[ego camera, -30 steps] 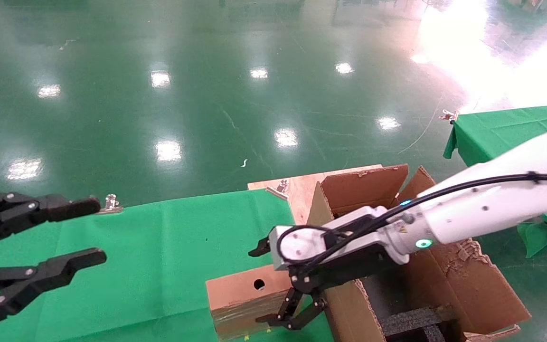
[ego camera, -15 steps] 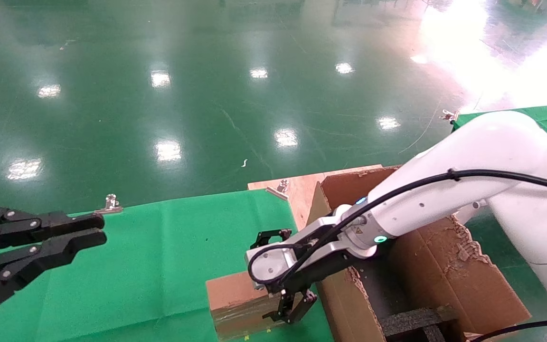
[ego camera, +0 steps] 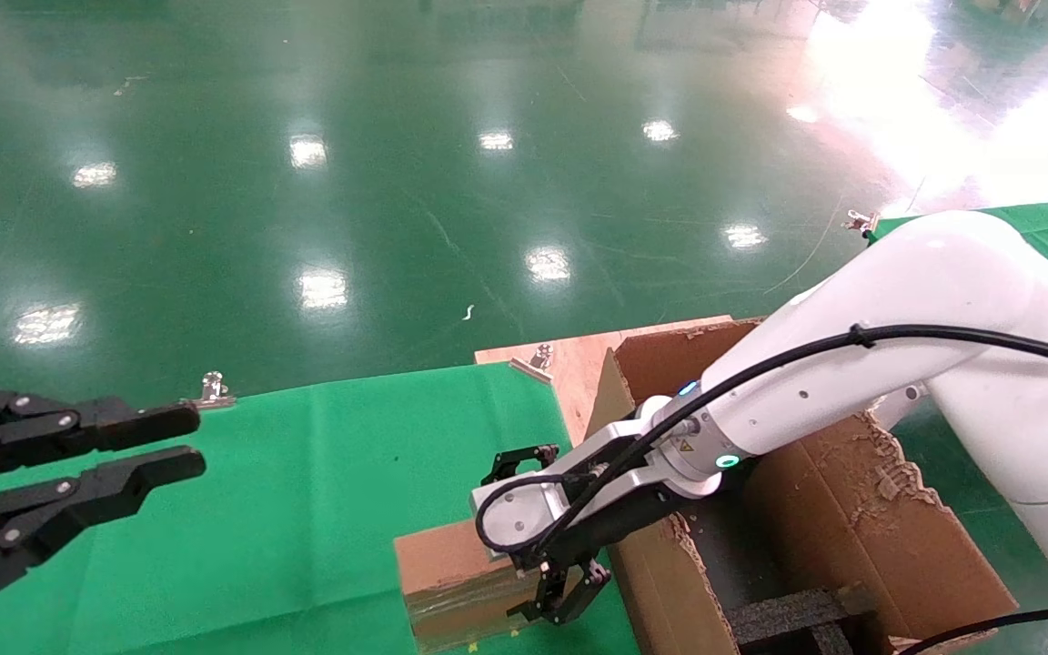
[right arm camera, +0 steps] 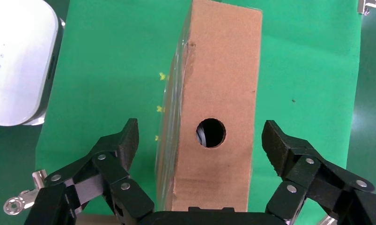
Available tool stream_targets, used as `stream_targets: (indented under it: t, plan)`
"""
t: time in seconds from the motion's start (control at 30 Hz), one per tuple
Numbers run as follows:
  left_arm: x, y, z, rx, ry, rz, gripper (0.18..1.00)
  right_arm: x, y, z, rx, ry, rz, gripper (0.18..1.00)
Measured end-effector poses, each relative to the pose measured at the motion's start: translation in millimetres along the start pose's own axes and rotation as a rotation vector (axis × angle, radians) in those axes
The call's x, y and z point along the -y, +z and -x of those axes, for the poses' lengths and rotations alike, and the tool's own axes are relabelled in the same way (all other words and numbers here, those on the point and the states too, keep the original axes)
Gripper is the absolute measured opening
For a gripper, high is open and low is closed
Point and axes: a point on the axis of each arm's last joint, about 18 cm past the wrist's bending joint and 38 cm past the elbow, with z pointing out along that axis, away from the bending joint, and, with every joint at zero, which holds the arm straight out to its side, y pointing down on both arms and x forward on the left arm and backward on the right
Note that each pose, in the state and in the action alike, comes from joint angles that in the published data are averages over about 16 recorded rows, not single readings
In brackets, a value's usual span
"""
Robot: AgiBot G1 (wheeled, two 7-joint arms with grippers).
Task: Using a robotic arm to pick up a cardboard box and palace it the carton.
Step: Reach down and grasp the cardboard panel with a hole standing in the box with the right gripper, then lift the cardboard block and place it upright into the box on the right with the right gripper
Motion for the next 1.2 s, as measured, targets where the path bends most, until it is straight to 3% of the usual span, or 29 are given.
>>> stream_targets:
  t: [0.43, 0.97, 1.2]
  plan:
    - [0.0, 0.0, 0.0, 0.000, 0.000, 0.000, 0.440, -0.6, -0.9, 0.6, -0.004, 0.005, -0.007, 0.854]
    - [0.0, 0.0, 0.0, 0.000, 0.000, 0.000, 0.805, -1.3, -1.3, 0.1, -0.006, 0.010, -0.012, 0.495]
    - [0.0, 0.0, 0.0, 0.000, 0.000, 0.000, 0.918, -1.3, -10.0, -7.1, -0.023, 0.017, -0.021, 0.395]
